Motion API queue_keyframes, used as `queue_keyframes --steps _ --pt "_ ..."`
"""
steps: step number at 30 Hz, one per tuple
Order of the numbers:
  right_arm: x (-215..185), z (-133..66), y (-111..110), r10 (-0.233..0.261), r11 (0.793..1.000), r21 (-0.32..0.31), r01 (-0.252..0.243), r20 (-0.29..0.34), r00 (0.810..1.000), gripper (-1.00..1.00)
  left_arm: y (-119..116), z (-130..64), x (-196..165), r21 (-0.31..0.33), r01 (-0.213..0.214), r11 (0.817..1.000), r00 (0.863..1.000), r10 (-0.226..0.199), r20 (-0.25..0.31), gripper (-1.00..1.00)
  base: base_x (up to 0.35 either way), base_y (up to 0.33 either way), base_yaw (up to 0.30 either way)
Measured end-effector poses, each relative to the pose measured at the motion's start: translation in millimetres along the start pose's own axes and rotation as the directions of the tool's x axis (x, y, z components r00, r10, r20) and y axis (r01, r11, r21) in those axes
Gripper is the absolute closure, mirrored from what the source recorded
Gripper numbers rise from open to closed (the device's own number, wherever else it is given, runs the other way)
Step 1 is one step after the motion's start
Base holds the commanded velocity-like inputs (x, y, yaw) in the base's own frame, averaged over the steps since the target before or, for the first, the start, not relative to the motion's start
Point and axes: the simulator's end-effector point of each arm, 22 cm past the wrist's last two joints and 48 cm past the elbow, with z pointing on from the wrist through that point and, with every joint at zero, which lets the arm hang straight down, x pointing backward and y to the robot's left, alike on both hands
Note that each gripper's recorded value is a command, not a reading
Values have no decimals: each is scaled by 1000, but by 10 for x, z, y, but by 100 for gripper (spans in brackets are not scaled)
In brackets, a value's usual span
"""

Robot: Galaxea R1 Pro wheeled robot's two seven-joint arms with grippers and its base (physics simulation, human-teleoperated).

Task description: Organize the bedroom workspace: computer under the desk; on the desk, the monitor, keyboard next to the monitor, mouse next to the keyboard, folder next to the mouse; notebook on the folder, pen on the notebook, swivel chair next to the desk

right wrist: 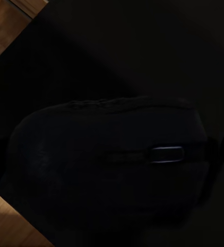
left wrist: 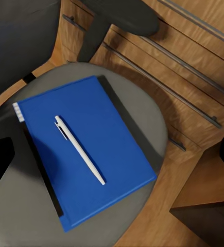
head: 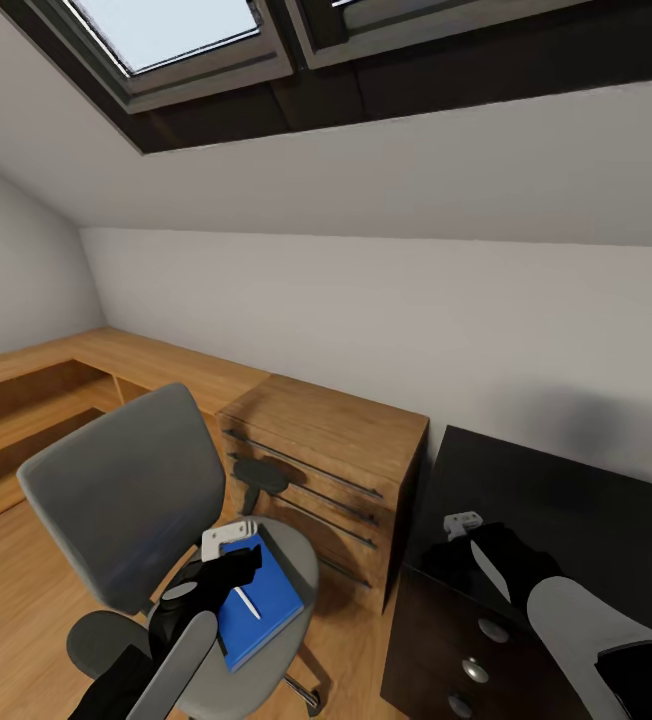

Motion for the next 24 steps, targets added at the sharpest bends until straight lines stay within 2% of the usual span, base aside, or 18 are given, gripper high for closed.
queue_keyframes --steps 6,7,24 --pt "1 -1 -7 0 1000 1 0 0 1000 -100 -1 0 0 0 0 1000 1000 0 0 -100 0 0 0" --pt "0 -1 -9 -1 1000 1 1 0 1000 100 -1 0 1 0 0 1000 1000 0 0 -100 0 0 0" --pt "-7 -1 5 -5 1000 -1 5 2 1000 100 6 1 0 -1 -1 1000 1000 1 0 -100 0 0 0"
